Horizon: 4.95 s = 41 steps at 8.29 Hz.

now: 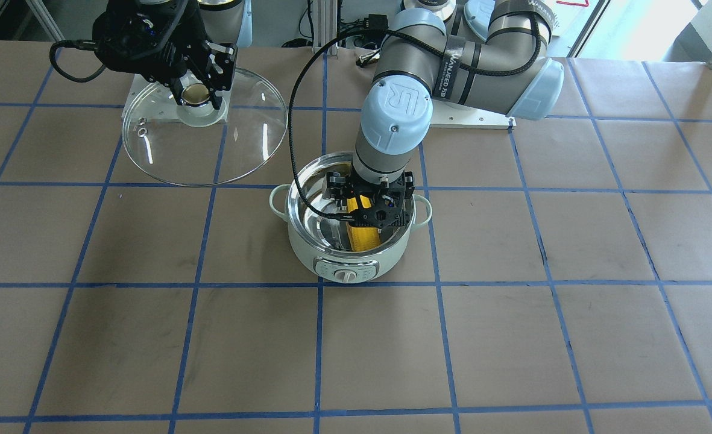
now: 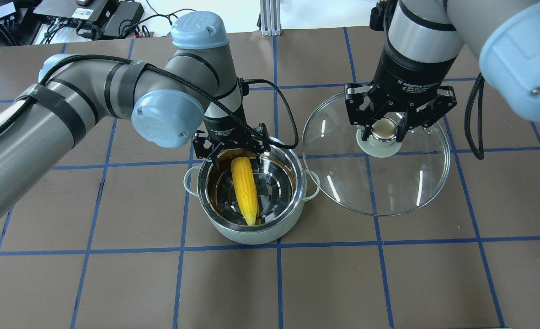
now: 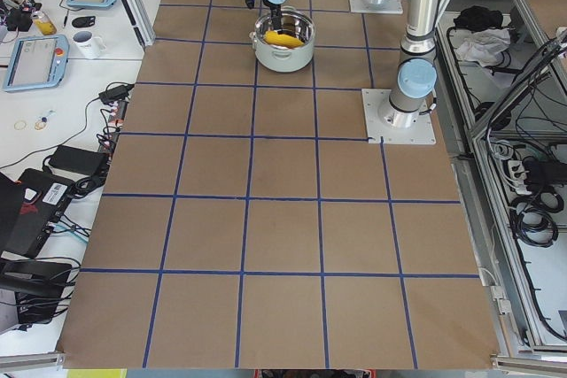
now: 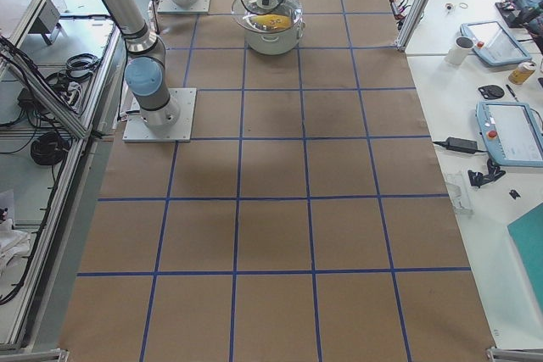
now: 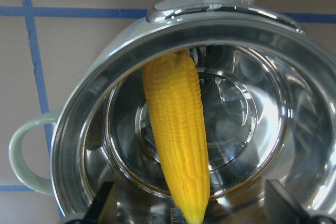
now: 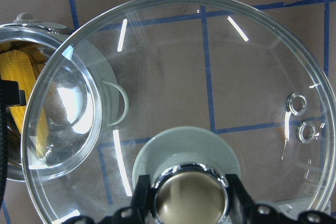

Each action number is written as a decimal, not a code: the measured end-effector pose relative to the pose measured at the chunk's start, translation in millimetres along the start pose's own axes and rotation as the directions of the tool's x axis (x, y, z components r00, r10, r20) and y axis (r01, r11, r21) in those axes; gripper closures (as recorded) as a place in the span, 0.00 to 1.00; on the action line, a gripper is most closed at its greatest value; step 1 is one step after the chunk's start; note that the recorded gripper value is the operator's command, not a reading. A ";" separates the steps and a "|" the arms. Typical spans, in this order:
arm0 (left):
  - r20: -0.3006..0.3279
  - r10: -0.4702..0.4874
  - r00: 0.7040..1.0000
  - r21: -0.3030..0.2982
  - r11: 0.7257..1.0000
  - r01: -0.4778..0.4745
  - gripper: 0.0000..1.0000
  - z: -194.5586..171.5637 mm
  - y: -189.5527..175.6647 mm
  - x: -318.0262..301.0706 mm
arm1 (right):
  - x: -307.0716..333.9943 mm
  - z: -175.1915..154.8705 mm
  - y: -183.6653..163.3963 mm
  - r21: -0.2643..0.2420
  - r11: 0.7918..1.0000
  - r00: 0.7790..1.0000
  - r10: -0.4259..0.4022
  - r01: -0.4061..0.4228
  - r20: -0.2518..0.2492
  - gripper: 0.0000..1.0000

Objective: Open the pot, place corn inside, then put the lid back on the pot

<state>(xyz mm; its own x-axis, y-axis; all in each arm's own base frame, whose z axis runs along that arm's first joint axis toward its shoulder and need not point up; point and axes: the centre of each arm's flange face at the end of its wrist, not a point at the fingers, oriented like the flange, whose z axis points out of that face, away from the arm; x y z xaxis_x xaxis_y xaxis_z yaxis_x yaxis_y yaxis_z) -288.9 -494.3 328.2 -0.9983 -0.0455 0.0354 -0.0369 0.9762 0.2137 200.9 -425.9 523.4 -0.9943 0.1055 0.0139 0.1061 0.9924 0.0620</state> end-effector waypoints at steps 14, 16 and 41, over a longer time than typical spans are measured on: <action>0.151 0.012 0.988 0.207 0.977 -0.043 0.00 -185.0 -13.7 -156.4 | -197.9 103.0 5.6 -0.008 0.997 0.997 0.083 -0.083 0.003 0.66; 0.149 0.011 0.989 0.209 0.977 -0.043 0.00 -185.6 -12.9 -156.7 | -215.4 114.5 7.4 0.007 0.994 0.994 0.107 -0.107 0.036 0.66; 0.106 0.017 0.994 0.213 0.976 -0.039 0.00 -187.0 -11.4 -154.2 | -226.2 168.0 -10.8 0.004 0.997 0.997 0.073 -0.073 0.018 0.65</action>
<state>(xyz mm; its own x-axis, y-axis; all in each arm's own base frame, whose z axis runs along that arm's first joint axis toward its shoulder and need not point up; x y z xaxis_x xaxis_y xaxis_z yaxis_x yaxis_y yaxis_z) -126.2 -538.1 502.8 -0.9979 -0.0064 -0.0649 -0.0064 1.0000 -0.0009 423.4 -449.9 351.9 -0.9838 0.1790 0.0007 0.1788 0.9822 0.0571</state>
